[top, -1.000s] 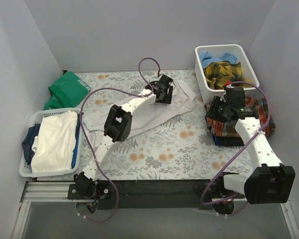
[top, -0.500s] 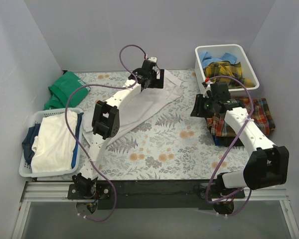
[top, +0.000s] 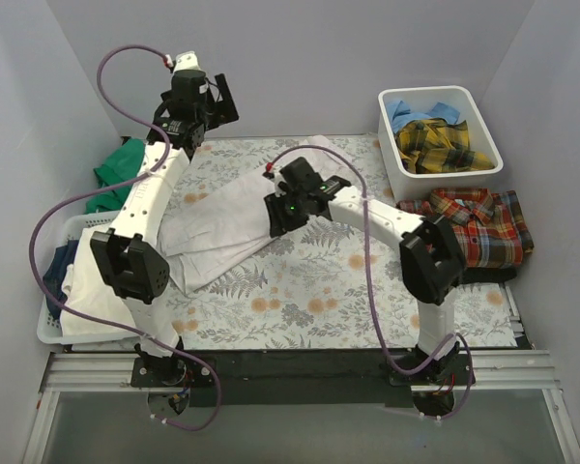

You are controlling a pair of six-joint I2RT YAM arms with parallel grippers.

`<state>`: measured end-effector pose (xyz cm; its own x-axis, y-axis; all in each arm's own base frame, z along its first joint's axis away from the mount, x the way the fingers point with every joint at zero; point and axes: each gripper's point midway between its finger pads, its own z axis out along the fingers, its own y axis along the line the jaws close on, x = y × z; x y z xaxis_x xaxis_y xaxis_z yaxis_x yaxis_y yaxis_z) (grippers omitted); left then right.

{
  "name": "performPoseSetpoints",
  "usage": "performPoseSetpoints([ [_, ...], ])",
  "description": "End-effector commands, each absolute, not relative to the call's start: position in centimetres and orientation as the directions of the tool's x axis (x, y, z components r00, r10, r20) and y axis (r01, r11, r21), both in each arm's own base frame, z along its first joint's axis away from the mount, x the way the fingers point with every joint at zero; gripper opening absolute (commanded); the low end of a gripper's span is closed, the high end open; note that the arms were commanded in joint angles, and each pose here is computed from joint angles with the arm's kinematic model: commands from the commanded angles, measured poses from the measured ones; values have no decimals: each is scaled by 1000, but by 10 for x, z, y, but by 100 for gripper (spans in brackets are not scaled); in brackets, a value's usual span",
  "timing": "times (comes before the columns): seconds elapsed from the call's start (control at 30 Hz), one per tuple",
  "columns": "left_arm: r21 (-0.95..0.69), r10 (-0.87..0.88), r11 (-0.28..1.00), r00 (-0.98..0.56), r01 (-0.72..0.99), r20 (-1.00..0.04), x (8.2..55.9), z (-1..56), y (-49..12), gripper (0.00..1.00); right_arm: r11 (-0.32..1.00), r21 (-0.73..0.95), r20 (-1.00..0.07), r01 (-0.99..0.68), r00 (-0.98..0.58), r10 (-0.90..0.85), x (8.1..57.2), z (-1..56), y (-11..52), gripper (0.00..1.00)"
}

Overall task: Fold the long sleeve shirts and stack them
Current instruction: Fold the shirt

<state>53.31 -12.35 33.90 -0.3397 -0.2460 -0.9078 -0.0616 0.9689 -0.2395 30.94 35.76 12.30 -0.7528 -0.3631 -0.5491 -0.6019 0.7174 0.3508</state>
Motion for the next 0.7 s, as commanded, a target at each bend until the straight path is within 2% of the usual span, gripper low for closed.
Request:
performPoseSetpoints([
  [0.0,-228,-330,931,-391,-287,-859,502,315,-68,98,582,370,-643,-724,-652,-402,315,149,433,48],
  [0.07,-264,-365,916,-358,-301,-859,490,327,-59,98,547,373,-634,-750,-636,-439,309,134,460,48],
  [0.13,-289,-376,916,-339,-280,-862,479,333,-58,98,498,369,-676,-785,-594,-436,308,149,487,50],
  [0.33,-345,-419,902,-331,-260,-846,463,337,-59,98,426,427,-644,-798,-599,-477,297,105,534,52],
  [0.53,-347,-424,897,-316,-274,-849,458,340,-54,98,406,469,-571,-784,-620,-538,274,59,540,53],
  [0.67,-350,-426,898,-326,-267,-844,458,336,-55,98,445,464,-476,-766,-639,-604,250,20,513,52],
])
